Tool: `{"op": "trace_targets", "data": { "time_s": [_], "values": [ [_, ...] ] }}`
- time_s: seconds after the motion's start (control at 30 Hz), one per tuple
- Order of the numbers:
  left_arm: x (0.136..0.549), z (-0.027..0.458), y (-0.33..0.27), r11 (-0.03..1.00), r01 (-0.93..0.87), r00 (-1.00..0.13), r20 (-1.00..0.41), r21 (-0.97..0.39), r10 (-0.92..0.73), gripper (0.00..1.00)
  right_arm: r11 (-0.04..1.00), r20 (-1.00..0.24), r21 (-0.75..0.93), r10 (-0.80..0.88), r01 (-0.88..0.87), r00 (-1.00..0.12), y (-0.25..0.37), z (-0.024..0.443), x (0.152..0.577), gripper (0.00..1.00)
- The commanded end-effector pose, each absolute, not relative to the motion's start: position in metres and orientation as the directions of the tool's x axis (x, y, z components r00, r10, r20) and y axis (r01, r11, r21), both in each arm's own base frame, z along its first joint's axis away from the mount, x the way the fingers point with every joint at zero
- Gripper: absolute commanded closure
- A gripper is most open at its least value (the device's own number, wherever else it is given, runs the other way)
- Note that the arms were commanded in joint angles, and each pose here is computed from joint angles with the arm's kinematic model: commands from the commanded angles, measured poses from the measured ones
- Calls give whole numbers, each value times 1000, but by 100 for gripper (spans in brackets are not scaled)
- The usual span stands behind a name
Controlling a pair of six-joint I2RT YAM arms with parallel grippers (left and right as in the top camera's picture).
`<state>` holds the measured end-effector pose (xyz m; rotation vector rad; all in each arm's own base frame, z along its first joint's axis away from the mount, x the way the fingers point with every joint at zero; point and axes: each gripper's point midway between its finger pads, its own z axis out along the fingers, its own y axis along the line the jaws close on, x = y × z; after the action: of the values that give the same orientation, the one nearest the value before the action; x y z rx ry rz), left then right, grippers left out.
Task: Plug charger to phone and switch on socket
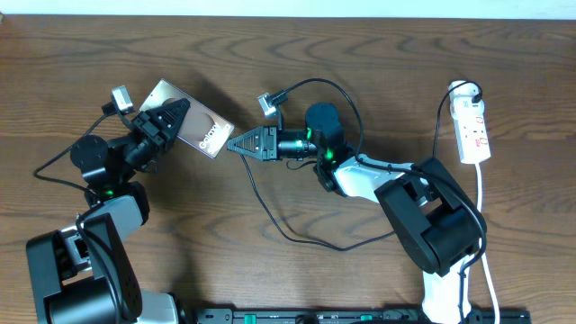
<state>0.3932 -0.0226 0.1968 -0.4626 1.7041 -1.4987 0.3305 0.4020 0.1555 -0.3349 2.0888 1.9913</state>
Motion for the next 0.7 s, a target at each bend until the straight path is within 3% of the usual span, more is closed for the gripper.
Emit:
{"op": "trace_targets", "data": {
  "time_s": [0.0, 0.33, 0.67],
  "values": [
    [378, 200, -43, 208, 268, -692, -338, -941, -638, 93, 48, -362, 932, 60, -359, -930, 407, 168, 342, 99],
    [381, 200, -9, 221, 238, -636, -324, -946, -701, 93, 160, -302, 942, 16, -296, -953, 398, 132, 343, 99],
    [379, 200, 7, 230, 230, -610, -324, -946, -723, 92, 37, -414, 907, -114, -421, -903, 400, 149, 318, 99]
  ]
}}
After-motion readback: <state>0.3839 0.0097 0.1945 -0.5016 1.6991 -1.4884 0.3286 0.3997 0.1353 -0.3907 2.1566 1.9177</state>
